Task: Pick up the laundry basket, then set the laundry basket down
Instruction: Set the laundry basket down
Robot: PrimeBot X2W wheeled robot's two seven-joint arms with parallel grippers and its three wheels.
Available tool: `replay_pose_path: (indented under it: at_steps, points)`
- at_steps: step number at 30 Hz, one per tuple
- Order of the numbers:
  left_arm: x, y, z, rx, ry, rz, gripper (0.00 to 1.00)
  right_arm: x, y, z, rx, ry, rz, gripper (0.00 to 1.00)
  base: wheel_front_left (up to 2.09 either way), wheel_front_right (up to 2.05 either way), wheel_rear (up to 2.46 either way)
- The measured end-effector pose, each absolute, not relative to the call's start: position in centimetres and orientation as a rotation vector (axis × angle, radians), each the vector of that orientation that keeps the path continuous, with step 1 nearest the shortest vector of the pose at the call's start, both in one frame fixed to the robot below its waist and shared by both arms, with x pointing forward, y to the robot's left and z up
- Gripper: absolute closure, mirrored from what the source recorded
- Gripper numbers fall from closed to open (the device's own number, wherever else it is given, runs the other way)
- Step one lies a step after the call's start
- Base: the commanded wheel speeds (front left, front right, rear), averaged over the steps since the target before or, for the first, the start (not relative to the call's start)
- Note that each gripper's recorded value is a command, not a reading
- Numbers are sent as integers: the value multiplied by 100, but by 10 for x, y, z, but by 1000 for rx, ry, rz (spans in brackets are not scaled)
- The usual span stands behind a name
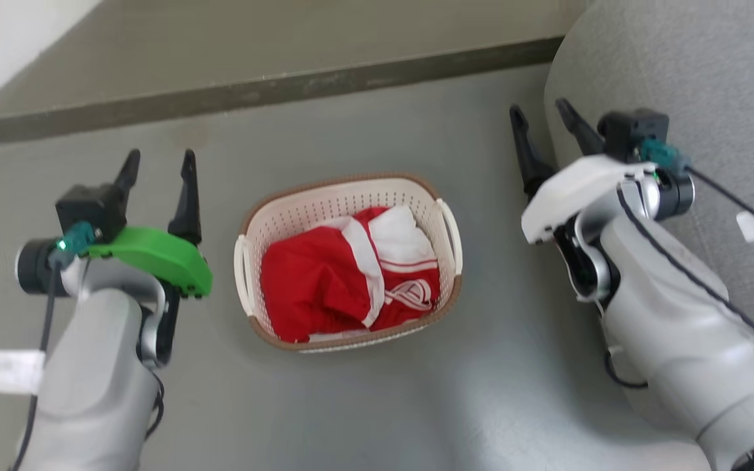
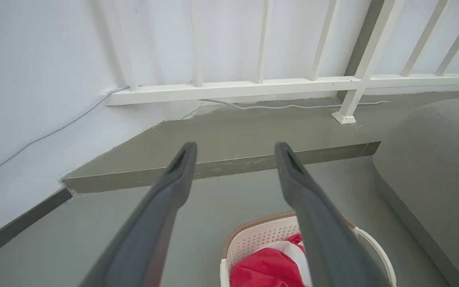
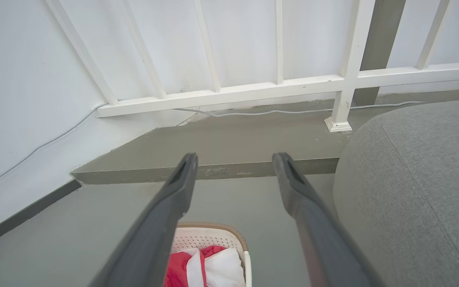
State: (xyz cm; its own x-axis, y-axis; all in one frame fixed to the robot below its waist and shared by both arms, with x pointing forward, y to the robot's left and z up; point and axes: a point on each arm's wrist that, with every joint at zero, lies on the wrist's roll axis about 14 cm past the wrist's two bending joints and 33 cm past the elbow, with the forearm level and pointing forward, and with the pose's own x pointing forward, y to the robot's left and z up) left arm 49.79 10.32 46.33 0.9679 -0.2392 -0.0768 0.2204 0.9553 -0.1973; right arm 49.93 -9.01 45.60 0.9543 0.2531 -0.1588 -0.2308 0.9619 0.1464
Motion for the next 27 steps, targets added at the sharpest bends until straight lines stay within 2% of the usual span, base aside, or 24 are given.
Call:
replay_pose_path:
  at_steps: [11,27]
  points:
    - [460,97,488,-177,27,-238,0,464,-103,473,102,114,226,0,0,0,0]
    - [396,100,488,-165,17,-212,0,408,-118,469,96,101,179,0,0,0,0]
